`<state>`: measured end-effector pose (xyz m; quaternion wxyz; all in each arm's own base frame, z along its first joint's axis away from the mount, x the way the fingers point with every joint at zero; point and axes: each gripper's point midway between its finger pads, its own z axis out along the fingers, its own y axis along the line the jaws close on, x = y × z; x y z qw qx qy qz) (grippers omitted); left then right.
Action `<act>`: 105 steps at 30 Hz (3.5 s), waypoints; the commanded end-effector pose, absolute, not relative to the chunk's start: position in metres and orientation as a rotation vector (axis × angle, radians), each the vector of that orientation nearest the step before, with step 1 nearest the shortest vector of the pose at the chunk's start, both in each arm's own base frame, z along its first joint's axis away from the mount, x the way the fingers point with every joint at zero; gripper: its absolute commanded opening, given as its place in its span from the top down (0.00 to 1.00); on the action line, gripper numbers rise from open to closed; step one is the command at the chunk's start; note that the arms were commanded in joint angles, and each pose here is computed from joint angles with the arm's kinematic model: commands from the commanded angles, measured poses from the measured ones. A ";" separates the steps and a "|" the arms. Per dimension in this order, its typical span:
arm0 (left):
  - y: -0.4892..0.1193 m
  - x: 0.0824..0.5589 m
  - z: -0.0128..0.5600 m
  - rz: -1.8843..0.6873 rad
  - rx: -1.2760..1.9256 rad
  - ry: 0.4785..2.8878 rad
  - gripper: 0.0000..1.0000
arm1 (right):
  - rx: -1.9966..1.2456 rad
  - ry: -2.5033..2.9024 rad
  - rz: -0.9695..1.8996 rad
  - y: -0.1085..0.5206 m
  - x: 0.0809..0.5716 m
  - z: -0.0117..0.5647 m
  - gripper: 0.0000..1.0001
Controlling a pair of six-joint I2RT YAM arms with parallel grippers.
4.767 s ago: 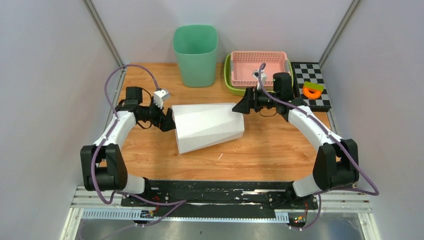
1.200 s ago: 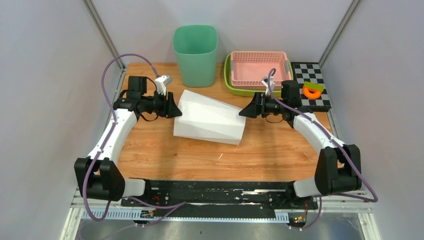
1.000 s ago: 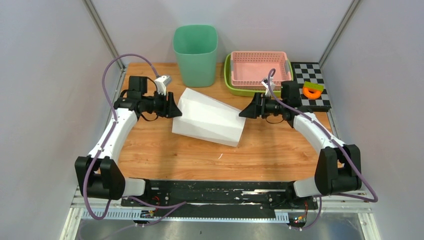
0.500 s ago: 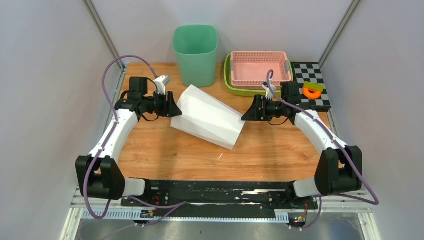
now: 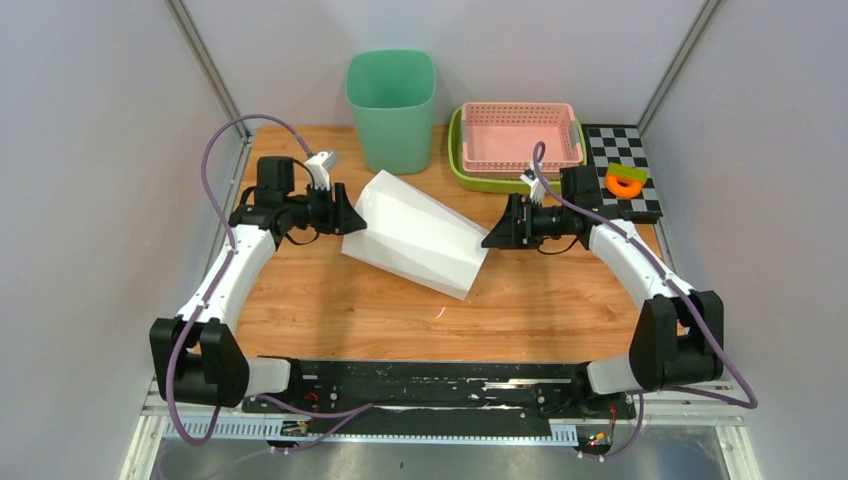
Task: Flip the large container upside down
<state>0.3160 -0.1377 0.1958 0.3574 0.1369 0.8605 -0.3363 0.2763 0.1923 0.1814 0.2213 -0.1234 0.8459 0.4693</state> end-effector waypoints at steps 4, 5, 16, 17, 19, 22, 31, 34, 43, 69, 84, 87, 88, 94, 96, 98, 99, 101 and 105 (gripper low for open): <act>-0.141 0.315 0.205 -0.878 0.368 2.167 0.51 | -0.381 2.375 1.451 0.212 0.262 0.183 0.20; -0.140 0.315 0.205 -0.867 0.367 2.165 0.50 | -0.395 2.376 1.463 0.216 0.261 0.184 0.20; -0.127 0.322 0.199 -0.692 0.412 2.183 0.44 | -0.449 2.354 1.553 0.230 0.260 0.196 0.22; -0.127 0.322 0.198 -0.673 0.425 2.188 0.44 | -0.453 2.350 1.555 0.231 0.260 0.198 0.22; -0.126 0.324 0.195 -0.643 0.437 2.203 0.44 | -0.457 2.344 1.558 0.232 0.261 0.201 0.22; -0.128 0.324 0.191 -0.612 0.475 2.217 0.44 | -0.469 2.335 1.568 0.235 0.262 0.206 0.22; -0.142 0.317 0.191 -0.624 0.555 2.217 0.43 | -0.487 2.307 1.627 0.244 0.265 0.220 0.22; -0.143 0.317 0.191 -0.632 0.561 2.221 0.42 | -0.486 2.285 1.626 0.246 0.270 0.225 0.21; -0.149 0.311 0.193 -0.690 0.570 2.231 0.40 | -0.369 2.272 1.411 0.221 0.297 0.220 0.21; -0.140 0.331 0.251 -0.486 0.506 2.146 0.09 | -0.158 2.377 1.217 0.192 0.324 0.173 0.21; -0.132 0.339 0.239 -0.428 0.497 2.190 0.38 | -0.115 2.365 1.313 0.203 0.328 0.187 0.22; -0.132 0.339 0.231 -0.433 0.506 2.222 0.44 | -0.120 2.357 1.324 0.206 0.328 0.192 0.22; -0.133 0.339 0.227 -0.435 0.507 2.233 0.45 | -0.120 2.356 1.326 0.207 0.329 0.193 0.22; -0.132 0.338 0.213 -0.435 0.521 2.278 0.52 | -0.118 2.357 1.324 0.208 0.329 0.194 0.23; -0.132 0.338 0.212 -0.435 0.524 2.279 0.56 | -0.121 2.357 1.325 0.209 0.330 0.194 0.23; -0.133 0.338 0.212 -0.442 0.531 2.276 0.61 | -0.123 2.357 1.328 0.210 0.331 0.195 0.23; -0.134 0.337 0.212 -0.449 0.535 2.278 0.62 | -0.125 2.354 1.329 0.211 0.331 0.196 0.23; -0.136 0.336 0.210 -0.464 0.543 2.284 0.64 | -0.131 2.349 1.337 0.213 0.331 0.200 0.23; -0.138 0.332 0.206 -0.485 0.551 2.298 0.65 | -0.143 2.329 1.375 0.220 0.329 0.214 0.23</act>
